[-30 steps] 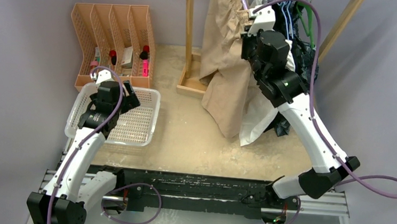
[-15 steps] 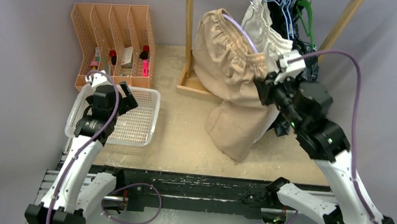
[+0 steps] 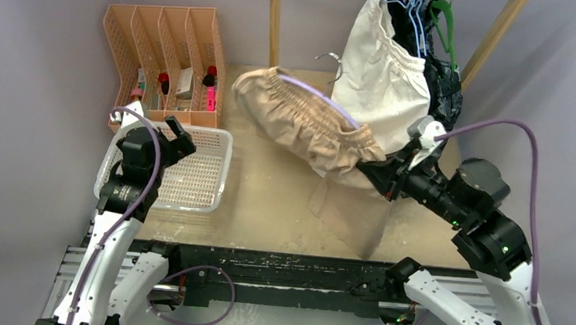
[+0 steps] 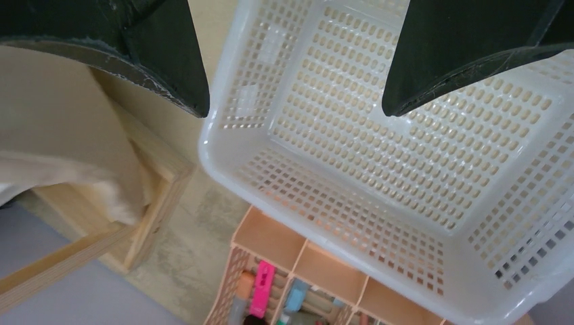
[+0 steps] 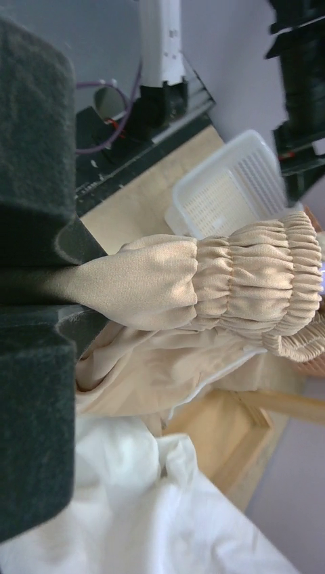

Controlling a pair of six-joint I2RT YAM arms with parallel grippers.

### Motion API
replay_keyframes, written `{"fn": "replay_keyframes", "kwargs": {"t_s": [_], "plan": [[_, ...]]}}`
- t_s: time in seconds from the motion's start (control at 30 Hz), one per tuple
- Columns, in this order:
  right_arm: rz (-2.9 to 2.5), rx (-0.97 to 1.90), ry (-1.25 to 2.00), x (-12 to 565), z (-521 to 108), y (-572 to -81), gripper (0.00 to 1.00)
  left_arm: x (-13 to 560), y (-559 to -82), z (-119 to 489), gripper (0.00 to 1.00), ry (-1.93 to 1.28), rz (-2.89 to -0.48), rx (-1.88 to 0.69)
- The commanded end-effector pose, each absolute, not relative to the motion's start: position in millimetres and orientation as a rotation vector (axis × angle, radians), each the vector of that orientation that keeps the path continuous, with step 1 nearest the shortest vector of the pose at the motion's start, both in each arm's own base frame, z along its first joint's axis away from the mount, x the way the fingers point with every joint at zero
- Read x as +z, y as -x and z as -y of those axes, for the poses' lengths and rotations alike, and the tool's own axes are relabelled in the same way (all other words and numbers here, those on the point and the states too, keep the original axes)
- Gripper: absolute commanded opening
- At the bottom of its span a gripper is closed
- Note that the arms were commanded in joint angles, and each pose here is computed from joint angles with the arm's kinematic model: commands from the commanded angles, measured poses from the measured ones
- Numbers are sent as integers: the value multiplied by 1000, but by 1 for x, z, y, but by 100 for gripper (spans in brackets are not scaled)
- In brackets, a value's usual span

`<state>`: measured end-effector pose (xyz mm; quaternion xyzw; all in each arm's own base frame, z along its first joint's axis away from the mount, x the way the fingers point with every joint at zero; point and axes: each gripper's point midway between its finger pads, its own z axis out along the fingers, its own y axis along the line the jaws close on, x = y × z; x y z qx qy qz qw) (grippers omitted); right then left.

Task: Remove the shorts from the hanger
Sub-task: Pick up the hanger from the clothes rod.

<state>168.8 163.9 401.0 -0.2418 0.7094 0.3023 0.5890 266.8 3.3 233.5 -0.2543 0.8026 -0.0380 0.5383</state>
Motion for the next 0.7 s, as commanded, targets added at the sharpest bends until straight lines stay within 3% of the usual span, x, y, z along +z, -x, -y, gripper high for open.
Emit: {"fn": "replay_keyframes", "kwargs": {"t_s": [0.0,0.27,0.47,0.67], "plan": [[-1672,820,686,382,-197,-173,0,296,-265,9,100,592,-1776,-237],[-1804,852,706,320,-221,-198,0,335,-268,54,100,455,-1743,-519],[-1864,824,703,299,-221,-205,0,303,-296,101,95,462,-1988,-734],[-1906,798,698,285,-220,-209,0,295,-310,159,89,454,-2057,-763]]}}
